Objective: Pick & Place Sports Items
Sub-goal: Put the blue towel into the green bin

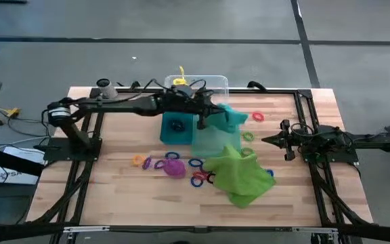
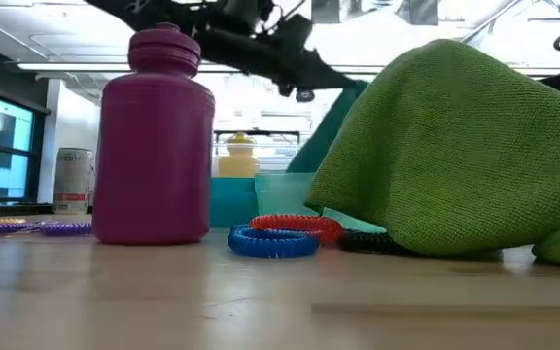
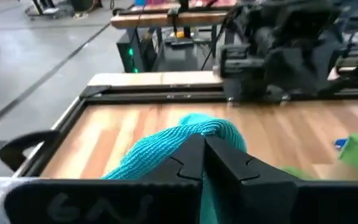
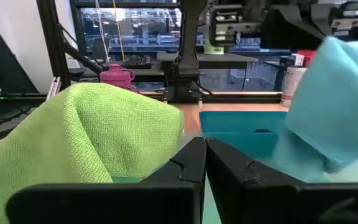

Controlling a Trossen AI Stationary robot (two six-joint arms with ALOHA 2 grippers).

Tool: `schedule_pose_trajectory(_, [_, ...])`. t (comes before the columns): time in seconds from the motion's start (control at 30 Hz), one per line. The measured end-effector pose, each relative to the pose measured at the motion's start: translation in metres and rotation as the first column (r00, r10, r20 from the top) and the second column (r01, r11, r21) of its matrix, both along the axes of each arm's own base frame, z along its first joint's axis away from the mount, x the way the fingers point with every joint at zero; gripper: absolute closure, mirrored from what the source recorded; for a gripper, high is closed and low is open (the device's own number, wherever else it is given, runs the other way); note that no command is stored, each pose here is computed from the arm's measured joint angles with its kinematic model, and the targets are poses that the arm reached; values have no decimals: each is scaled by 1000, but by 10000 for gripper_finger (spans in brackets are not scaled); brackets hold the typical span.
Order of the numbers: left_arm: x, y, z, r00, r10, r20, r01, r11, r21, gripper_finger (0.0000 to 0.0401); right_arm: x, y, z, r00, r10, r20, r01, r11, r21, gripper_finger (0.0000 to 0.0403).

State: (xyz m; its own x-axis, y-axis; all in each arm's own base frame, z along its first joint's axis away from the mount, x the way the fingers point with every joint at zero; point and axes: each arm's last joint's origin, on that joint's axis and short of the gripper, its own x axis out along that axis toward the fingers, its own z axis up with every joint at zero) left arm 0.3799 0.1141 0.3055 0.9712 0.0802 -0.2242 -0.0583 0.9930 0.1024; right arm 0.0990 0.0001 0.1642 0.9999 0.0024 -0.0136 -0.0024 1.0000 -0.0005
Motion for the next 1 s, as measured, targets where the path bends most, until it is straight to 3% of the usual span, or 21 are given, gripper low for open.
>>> schedule_pose_trajectory(0.2, [-5,13,-3,999,37,-23,-38,999,-37,401,0,0,0,1000,0,0,0,1000,0,403])
schedule_pose_trajectory(0.7, [-9,12,-16,990,-6,-143,-15,990,-141,401,0,0,0,1000,0,0,0,1000,0,402])
schedule_pose_trajectory(1.0, [-6,2,-17,988,-37,-153,19,993,-118,400,0,0,0,1000,0,0,0,1000,0,402])
